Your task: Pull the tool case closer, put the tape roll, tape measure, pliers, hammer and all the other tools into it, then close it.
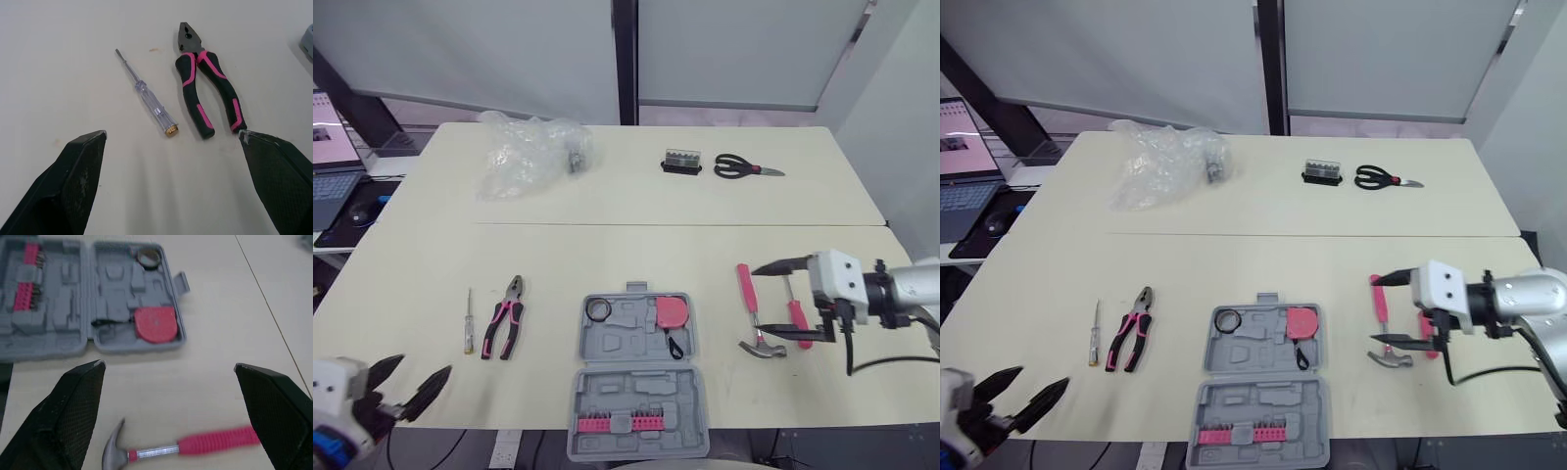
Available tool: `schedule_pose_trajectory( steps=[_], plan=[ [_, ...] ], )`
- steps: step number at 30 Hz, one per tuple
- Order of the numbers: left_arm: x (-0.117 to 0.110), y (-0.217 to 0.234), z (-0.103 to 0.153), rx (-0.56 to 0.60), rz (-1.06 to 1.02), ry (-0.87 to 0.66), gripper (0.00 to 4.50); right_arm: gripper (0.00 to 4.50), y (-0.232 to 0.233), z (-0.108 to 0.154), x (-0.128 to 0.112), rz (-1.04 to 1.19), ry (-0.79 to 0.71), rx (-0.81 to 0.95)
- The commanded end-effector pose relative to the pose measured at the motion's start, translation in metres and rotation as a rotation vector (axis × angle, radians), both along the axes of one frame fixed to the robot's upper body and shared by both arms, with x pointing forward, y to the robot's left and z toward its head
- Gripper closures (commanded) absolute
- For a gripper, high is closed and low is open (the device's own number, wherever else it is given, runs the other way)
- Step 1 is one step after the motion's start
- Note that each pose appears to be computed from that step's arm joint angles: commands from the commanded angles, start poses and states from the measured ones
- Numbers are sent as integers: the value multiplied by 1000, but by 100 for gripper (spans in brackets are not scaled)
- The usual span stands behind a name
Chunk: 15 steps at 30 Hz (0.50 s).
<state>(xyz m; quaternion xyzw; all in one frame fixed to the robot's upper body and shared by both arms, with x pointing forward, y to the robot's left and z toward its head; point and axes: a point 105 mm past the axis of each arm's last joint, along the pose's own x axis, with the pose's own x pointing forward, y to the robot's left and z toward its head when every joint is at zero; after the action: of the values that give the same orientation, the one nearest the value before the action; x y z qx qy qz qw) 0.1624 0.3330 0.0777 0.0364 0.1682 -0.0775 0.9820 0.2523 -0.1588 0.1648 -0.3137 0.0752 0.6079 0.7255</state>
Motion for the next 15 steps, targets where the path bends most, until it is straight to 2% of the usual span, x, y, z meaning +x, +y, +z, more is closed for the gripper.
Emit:
schedule_pose_trajectory(
  steps=[1,9,15],
  plan=[
    [23,-25,6,-14,77,-42,0,1,18,9,-1,59,15,23],
    [70,-48,1,-57,221,-67,0,1,41,14,2,128,32,47],
    [93,-51,-14,-39,236,19,0,1,62,15,6,182,25,80]
  ],
)
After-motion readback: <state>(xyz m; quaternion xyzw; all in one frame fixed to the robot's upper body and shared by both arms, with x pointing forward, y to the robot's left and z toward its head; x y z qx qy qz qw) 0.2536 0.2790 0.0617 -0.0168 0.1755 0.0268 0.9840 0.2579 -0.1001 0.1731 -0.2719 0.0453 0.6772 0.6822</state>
